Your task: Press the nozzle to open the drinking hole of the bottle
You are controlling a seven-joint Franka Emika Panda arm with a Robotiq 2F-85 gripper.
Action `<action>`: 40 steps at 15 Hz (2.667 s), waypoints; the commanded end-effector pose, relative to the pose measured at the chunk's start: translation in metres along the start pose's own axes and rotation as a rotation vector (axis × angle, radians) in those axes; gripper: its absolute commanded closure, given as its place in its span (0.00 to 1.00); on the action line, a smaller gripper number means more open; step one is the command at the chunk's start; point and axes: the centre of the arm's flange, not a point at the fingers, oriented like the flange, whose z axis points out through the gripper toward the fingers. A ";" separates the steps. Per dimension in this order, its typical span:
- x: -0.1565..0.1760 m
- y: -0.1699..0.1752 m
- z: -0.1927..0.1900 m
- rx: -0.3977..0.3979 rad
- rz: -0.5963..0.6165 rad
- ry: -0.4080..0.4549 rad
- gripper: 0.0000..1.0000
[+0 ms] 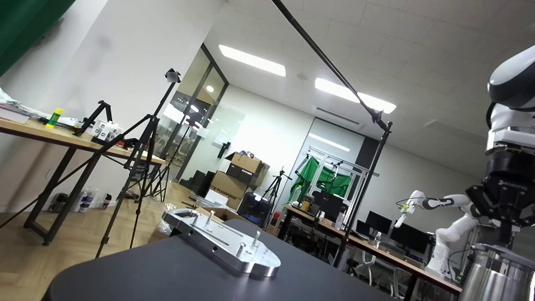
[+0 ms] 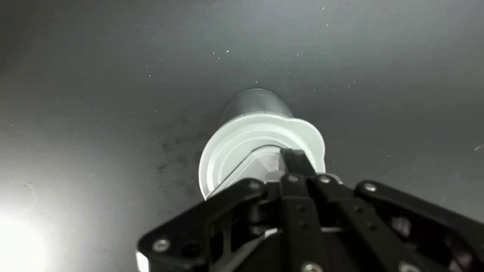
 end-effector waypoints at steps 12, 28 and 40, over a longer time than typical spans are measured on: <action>0.009 0.003 0.021 -0.040 0.031 -0.019 1.00; -0.025 0.003 -0.054 0.020 -0.023 0.119 1.00; -0.054 0.041 -0.107 0.075 0.028 0.163 0.34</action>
